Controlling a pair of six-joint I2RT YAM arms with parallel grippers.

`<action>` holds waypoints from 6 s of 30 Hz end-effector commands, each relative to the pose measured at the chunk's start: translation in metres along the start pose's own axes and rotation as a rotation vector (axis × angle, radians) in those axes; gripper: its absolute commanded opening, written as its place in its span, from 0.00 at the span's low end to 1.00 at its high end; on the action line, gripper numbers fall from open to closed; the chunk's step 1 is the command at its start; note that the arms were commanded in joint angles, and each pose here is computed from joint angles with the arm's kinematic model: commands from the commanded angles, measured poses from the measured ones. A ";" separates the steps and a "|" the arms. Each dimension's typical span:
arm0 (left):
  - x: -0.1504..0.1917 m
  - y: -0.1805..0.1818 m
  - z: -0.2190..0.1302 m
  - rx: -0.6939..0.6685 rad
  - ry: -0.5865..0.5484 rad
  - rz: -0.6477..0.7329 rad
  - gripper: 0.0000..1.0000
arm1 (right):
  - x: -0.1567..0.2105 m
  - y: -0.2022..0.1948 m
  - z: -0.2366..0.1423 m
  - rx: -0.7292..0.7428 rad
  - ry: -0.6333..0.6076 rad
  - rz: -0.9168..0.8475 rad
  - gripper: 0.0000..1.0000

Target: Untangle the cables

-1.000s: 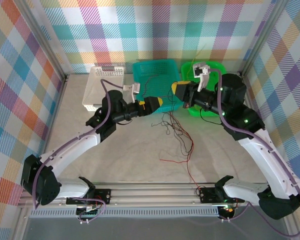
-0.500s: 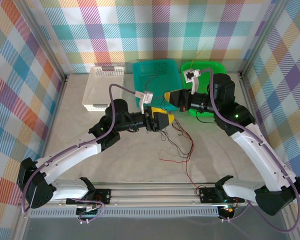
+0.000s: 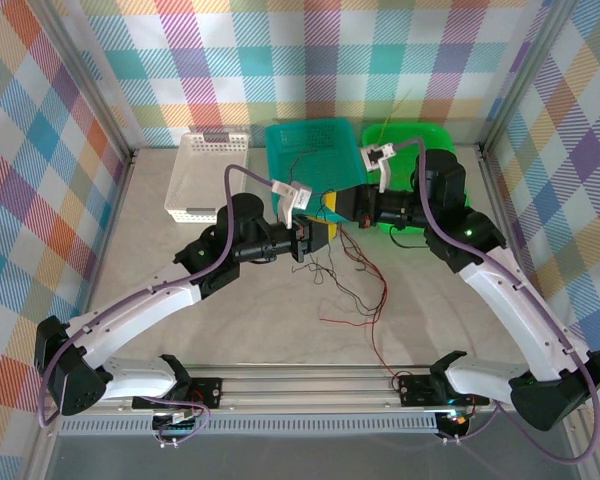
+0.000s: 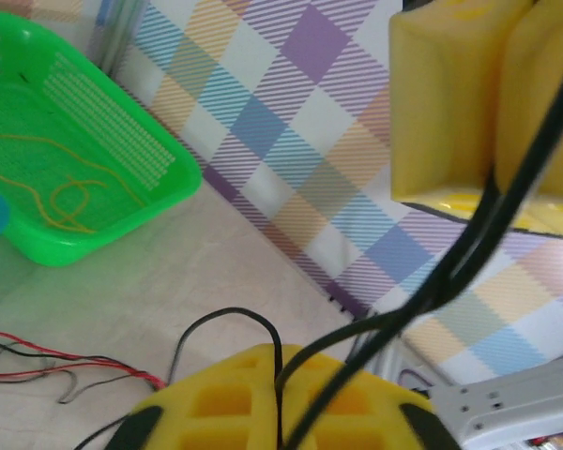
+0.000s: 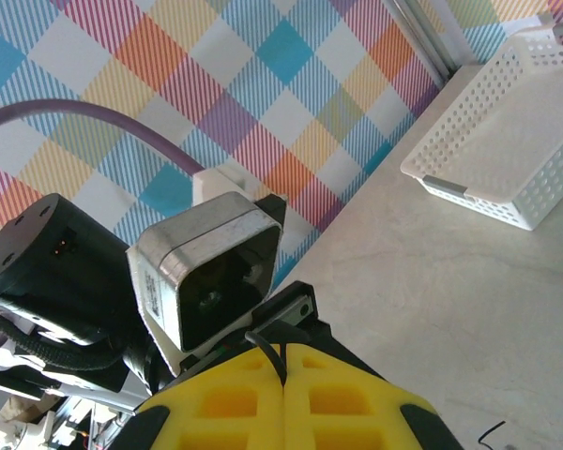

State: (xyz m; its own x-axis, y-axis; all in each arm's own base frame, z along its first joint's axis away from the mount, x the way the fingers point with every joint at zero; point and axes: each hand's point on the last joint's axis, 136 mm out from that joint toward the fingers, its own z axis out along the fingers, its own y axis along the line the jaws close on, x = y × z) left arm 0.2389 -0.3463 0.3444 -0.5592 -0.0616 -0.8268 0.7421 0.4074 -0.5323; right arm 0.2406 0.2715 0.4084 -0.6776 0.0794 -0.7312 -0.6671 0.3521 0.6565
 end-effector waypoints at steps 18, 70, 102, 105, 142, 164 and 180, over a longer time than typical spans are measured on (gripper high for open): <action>-0.039 0.073 -0.036 -0.344 -0.141 -0.192 0.00 | 0.139 -0.148 -0.004 0.203 0.057 -0.019 0.73; -0.140 0.413 -0.151 -0.950 -0.291 -0.529 0.00 | 0.174 -0.107 0.009 0.157 0.143 -0.032 0.00; -0.251 0.324 -0.187 -0.841 -0.502 -0.374 0.00 | 0.188 -0.119 0.017 0.162 0.178 -0.019 0.00; -0.271 0.301 -0.192 -0.805 -0.538 -0.352 0.00 | 0.188 -0.121 0.018 0.165 0.178 -0.021 0.00; -0.140 0.464 -0.141 -0.995 -0.312 -0.499 0.00 | 0.192 -0.120 0.042 0.084 0.246 0.000 0.00; -0.070 0.303 -0.123 -0.769 -0.314 -0.563 0.91 | 0.130 -0.092 0.052 0.126 0.248 0.058 0.00; 0.051 0.095 -0.057 -0.222 -0.126 -0.283 0.87 | 0.101 -0.068 0.068 0.040 0.240 0.187 0.00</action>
State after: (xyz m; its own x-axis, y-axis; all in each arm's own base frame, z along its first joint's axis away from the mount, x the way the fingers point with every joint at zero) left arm 0.2685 -0.2489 0.2533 -0.7033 -0.3316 -0.6288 0.3741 0.5794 -0.7241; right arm 0.2437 0.3143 0.2551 -0.8448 -0.0831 -0.5287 -0.5071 0.4401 0.7411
